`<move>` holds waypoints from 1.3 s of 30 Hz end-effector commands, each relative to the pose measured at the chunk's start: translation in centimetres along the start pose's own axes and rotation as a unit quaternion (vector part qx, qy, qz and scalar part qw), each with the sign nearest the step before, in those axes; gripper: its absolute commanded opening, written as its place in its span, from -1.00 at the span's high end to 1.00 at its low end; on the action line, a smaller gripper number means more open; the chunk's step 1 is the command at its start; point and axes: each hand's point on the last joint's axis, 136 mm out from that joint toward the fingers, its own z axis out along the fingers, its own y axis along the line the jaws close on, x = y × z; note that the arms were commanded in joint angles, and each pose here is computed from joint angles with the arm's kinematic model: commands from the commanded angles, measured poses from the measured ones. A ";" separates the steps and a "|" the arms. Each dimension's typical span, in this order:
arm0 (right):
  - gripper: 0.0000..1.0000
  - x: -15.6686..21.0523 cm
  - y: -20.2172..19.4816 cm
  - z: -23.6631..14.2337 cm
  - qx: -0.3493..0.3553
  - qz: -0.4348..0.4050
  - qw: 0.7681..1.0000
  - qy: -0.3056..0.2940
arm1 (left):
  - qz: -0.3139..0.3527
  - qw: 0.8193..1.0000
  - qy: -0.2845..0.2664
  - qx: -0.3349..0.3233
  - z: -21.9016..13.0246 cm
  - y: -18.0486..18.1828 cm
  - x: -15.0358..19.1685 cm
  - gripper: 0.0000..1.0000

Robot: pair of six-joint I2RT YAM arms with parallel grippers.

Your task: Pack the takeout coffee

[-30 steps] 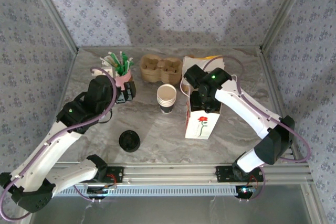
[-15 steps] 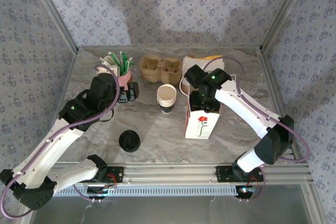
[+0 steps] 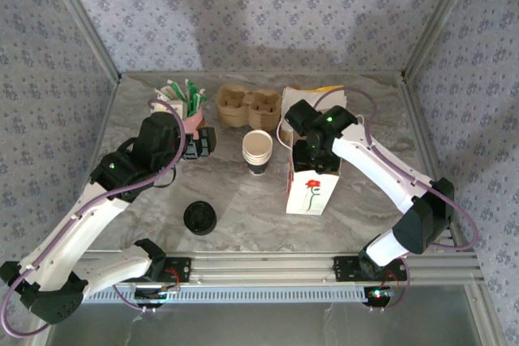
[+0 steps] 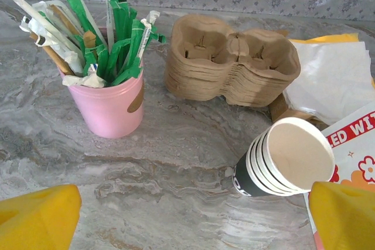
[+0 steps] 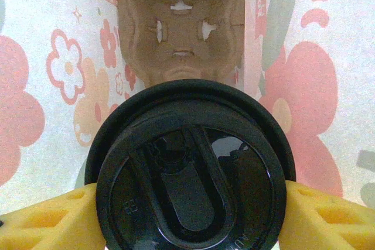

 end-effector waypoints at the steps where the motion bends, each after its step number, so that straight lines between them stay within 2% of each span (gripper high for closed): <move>1: -0.35 0.2 -0.6 0.1 0.006 0.002 1.000 0.003 | 0.003 1.000 -0.006 0.009 -0.6 -0.3 -0.9 -0.99; 39: -0.35 0.1 -0.2 -0.2 -0.003 0.002 1.000 0.003 | 0.004 1.000 -0.006 0.012 -0.6 -0.6 -1.3 -0.99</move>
